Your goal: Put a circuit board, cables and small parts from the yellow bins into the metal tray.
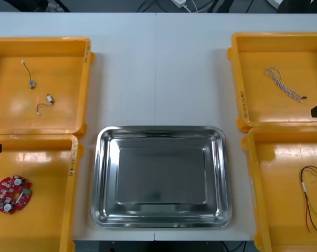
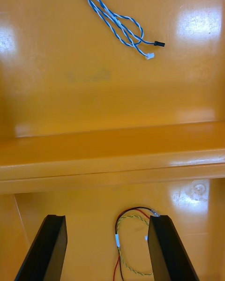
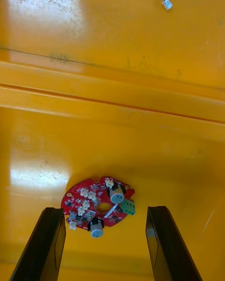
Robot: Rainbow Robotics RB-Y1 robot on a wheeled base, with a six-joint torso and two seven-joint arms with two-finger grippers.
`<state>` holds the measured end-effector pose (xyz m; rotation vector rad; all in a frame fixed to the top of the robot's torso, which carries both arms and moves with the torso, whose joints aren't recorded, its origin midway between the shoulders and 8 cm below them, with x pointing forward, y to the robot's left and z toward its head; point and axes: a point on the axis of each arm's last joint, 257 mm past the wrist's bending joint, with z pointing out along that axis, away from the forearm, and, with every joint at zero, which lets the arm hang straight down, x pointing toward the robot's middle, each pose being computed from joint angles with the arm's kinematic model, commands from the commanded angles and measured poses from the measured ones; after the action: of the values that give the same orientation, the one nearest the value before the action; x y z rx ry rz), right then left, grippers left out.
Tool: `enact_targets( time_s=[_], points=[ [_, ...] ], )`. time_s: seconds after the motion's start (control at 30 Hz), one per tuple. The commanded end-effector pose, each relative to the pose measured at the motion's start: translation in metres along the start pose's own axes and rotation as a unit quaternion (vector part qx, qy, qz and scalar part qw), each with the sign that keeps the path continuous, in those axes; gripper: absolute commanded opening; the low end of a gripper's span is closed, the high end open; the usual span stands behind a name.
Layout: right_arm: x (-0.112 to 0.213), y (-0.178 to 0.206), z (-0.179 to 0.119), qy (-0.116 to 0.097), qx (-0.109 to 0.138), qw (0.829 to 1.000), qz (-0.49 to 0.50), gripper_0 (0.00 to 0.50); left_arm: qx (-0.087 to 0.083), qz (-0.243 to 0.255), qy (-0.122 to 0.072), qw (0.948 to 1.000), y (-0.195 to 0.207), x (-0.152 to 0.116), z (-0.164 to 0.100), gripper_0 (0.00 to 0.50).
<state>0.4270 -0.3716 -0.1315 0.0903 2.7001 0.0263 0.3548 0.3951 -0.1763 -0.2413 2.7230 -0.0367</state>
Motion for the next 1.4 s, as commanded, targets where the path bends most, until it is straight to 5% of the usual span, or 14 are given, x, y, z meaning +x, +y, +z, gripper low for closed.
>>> enact_targets(
  time_s=[0.03,1.4],
  points=[
    [0.0026,-0.0116,-0.0054,0.004,0.02,1.0,0.007,0.5,-0.007,0.052,-0.021,0.9984,-0.0042,-0.0131,-0.0118,0.5],
    [0.0026,-0.0116,-0.0054,0.004,0.02,1.0,0.007,0.5,-0.007,0.052,-0.021,0.9984,-0.0042,-0.0131,-0.0118,0.5]
  ],
)
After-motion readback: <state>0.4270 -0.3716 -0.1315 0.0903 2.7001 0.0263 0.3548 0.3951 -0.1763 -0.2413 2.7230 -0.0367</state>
